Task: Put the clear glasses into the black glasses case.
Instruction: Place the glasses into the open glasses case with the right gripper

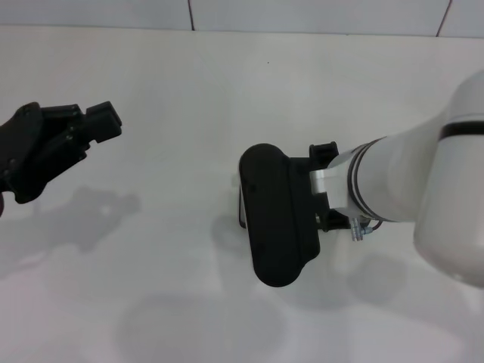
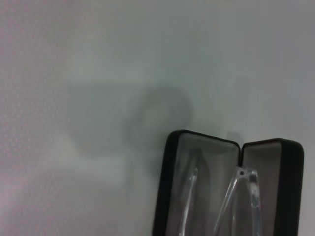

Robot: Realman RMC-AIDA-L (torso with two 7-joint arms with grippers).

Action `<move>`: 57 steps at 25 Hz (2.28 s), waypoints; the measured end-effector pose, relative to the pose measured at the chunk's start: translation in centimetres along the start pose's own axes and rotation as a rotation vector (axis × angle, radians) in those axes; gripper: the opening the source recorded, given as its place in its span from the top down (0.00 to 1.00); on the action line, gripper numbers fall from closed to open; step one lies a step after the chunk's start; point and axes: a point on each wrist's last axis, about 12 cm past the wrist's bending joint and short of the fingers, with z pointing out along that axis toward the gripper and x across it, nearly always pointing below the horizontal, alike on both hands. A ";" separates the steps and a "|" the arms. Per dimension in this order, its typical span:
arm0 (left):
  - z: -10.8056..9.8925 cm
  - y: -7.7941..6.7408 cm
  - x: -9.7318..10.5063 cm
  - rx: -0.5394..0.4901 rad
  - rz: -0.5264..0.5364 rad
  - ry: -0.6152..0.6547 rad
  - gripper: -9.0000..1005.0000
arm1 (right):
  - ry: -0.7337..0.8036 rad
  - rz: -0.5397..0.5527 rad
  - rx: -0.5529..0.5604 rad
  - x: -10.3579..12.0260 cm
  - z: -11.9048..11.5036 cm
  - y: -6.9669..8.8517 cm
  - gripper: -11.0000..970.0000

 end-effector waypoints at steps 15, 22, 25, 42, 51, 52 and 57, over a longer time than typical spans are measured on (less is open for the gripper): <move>-0.2 -0.1 0.1 -0.014 -0.001 -0.010 0.92 | -0.017 -0.015 0.013 0.0 0.9 0.4 0.86; -0.3 -0.2 0.3 -0.019 -0.007 -0.014 0.92 | -0.024 -0.018 0.014 -0.1 1.3 0.6 0.86; -0.4 -0.3 0.4 -0.023 -0.009 -0.015 0.92 | -0.026 -0.016 0.016 -0.1 1.5 0.6 0.86; -0.5 -0.4 0.5 -0.026 -0.010 -0.016 0.92 | -0.021 -0.015 0.019 0.2 2.0 0.5 0.85; -0.5 -0.4 0.5 -0.026 -0.009 -0.015 0.92 | -0.013 -0.023 0.019 0.2 2.1 0.4 0.85; -0.5 -0.4 0.5 -0.026 -0.009 -0.015 0.92 | -0.013 -0.024 0.020 0.2 2.1 0.4 0.85; -0.5 -0.4 0.5 -0.026 -0.009 -0.015 0.92 | -0.014 -0.025 0.021 0.2 2.1 0.3 0.85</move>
